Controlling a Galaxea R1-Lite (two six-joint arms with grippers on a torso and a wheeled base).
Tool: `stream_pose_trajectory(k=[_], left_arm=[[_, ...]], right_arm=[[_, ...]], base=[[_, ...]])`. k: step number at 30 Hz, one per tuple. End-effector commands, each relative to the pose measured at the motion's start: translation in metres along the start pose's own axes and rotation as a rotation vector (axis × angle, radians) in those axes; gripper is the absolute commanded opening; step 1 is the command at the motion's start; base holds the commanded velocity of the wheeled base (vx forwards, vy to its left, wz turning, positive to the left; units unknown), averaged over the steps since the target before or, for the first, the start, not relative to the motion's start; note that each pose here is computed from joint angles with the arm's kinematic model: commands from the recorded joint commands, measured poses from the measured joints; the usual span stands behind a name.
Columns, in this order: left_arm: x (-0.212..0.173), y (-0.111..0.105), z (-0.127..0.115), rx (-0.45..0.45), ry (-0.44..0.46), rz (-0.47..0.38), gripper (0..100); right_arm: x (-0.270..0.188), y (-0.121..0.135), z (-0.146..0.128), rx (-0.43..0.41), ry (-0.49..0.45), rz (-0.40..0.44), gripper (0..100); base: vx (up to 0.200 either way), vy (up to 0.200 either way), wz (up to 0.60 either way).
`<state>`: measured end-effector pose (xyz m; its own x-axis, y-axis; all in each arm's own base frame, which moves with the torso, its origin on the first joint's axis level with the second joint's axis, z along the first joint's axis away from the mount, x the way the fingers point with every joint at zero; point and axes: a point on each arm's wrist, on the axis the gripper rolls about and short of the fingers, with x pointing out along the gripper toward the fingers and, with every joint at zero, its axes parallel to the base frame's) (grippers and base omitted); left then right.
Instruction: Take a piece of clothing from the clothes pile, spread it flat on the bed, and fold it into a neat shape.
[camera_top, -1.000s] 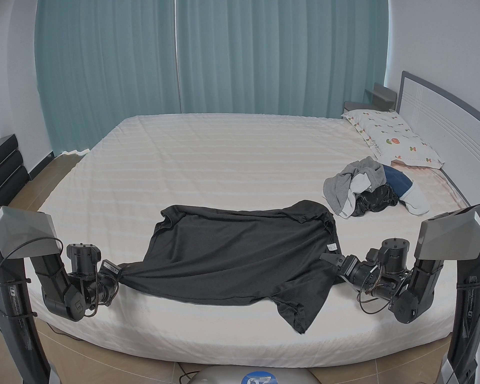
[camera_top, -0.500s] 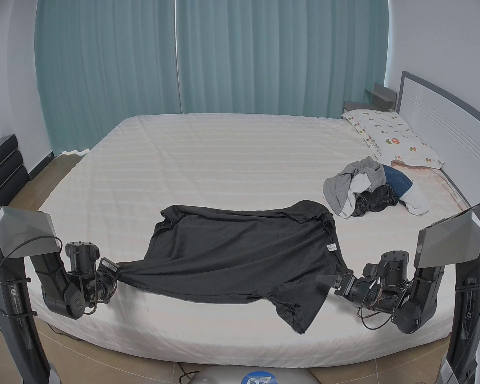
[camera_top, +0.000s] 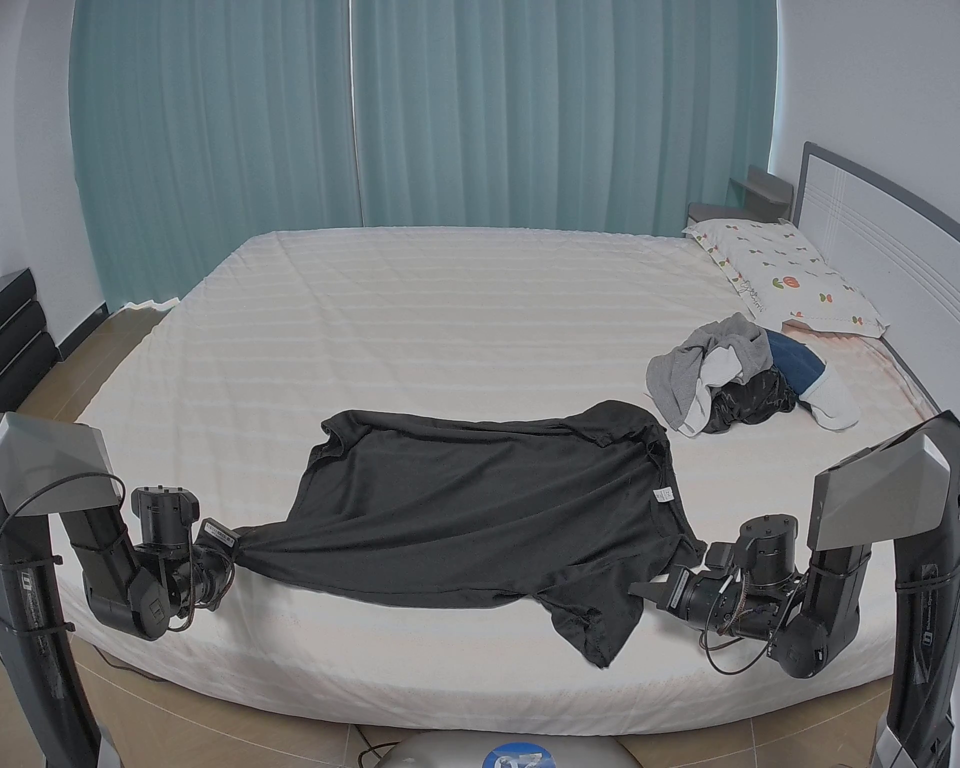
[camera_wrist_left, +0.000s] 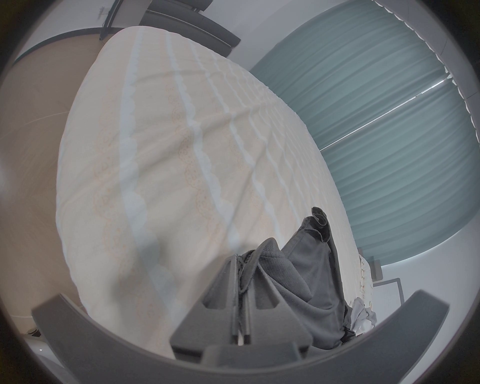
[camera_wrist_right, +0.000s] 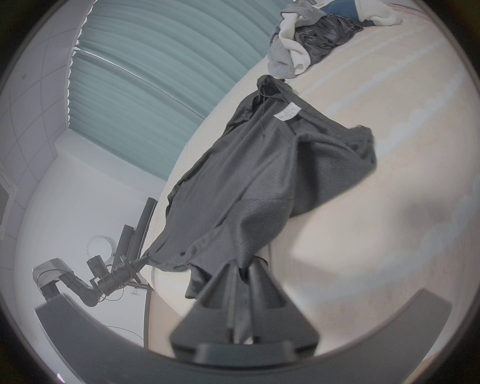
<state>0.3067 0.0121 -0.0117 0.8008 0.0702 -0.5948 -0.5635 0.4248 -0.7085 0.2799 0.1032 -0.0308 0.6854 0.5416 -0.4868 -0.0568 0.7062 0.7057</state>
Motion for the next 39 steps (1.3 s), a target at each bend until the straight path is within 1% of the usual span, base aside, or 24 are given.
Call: stream_pose_trajectory(k=[1, 3, 6, 7, 9, 10, 12, 14, 16, 18, 19, 20, 21, 22, 23, 24, 28, 31, 34, 39], left_arm=[[-0.003, 0.002, -0.001, 0.009, 0.004, 0.007, 0], [-0.006, 0.004, -0.003, 0.036, 0.010, 0.019, 0], [-0.015, 0.010, -0.005, 0.120, 0.023, 0.040, 0], [-0.019, 0.011, -0.006, 0.135, 0.028, 0.043, 0], [-0.025, 0.011, -0.012, 0.171, 0.045, 0.042, 0], [-0.025, 0.011, -0.012, 0.171, 0.045, 0.042, 0], [-0.032, 0.007, -0.017, 0.202, 0.057, 0.038, 0], [-0.038, 0.008, -0.020, 0.255, 0.069, 0.040, 0], [-0.046, 0.013, -0.024, 0.339, 0.089, 0.054, 0], [-0.052, 0.017, -0.027, 0.388, 0.104, 0.063, 0], [-0.052, 0.017, -0.027, 0.389, 0.105, 0.064, 0], [-0.054, 0.018, -0.029, 0.402, 0.112, 0.068, 0], [-0.055, 0.019, -0.031, 0.410, 0.119, 0.070, 0], [-0.055, 0.019, -0.031, 0.412, 0.121, 0.071, 0], [-0.057, 0.020, -0.032, 0.418, 0.127, 0.078, 0], [-0.058, 0.021, -0.033, 0.429, 0.132, 0.081, 0], [-0.063, 0.027, -0.035, 0.494, 0.161, 0.116, 0], [-0.065, 0.031, -0.037, 0.517, 0.185, 0.142, 0], [-0.070, 0.036, -0.038, 0.567, 0.226, 0.193, 0], [-0.075, 0.038, -0.039, 0.590, 0.248, 0.214, 0]], right_arm=[[-0.019, 0.003, 0.002, 0.004, -0.008, -0.007, 0], [-0.033, 0.010, 0.003, -0.008, -0.007, 0.011, 0], [-0.053, 0.020, 0.001, -0.038, 0.028, 0.059, 0], [-0.056, 0.020, 0.000, -0.045, 0.033, 0.058, 0], [-0.061, 0.019, -0.002, -0.079, 0.040, 0.046, 0], [-0.061, 0.019, -0.002, -0.079, 0.040, 0.046, 0], [-0.069, 0.012, -0.006, -0.123, 0.060, 0.011, 0], [-0.073, 0.009, -0.005, -0.154, 0.060, -0.005, 0], [-0.077, 0.006, -0.001, -0.159, 0.042, -0.018, 0], [-0.080, 0.006, 0.000, -0.160, 0.043, -0.024, 0], [-0.080, 0.006, 0.000, -0.161, 0.044, -0.025, 0], [-0.084, 0.006, -0.003, -0.187, 0.068, -0.042, 0], [-0.087, 0.006, -0.004, -0.215, 0.084, -0.042, 0], [-0.088, 0.006, -0.004, -0.223, 0.085, -0.044, 0], [-0.091, 0.006, -0.006, -0.257, 0.099, -0.043, 0], [-0.094, 0.006, -0.007, -0.270, 0.104, -0.047, 0], [-0.096, 0.002, -0.008, -0.293, 0.115, -0.064, 0], [-0.097, -0.003, -0.008, -0.303, 0.119, -0.078, 0], [-0.100, -0.007, -0.012, -0.331, 0.169, -0.110, 0], [-0.107, -0.004, -0.013, -0.345, 0.216, -0.131, 0]], base=[[0.000, 0.000, 0.00], [0.000, 0.000, 0.00], [0.000, 0.000, 0.00], [0.000, 0.000, 0.00], [0.000, 0.000, 0.00], [0.000, 0.000, 0.00], [0.000, 0.000, 0.00], [0.000, 0.000, 0.00], [0.000, 0.000, 0.00], [0.000, 0.000, 0.00], [0.000, 0.000, 0.00], [0.000, 0.000, 0.00], [0.000, 0.000, 0.00], [0.000, 0.000, 0.00], [0.000, 0.000, 0.00], [0.000, 0.000, 0.00], [0.000, 0.000, 0.00], [0.000, 0.000, 0.00], [0.000, 0.000, 0.00], [0.000, 0.000, 0.00]])
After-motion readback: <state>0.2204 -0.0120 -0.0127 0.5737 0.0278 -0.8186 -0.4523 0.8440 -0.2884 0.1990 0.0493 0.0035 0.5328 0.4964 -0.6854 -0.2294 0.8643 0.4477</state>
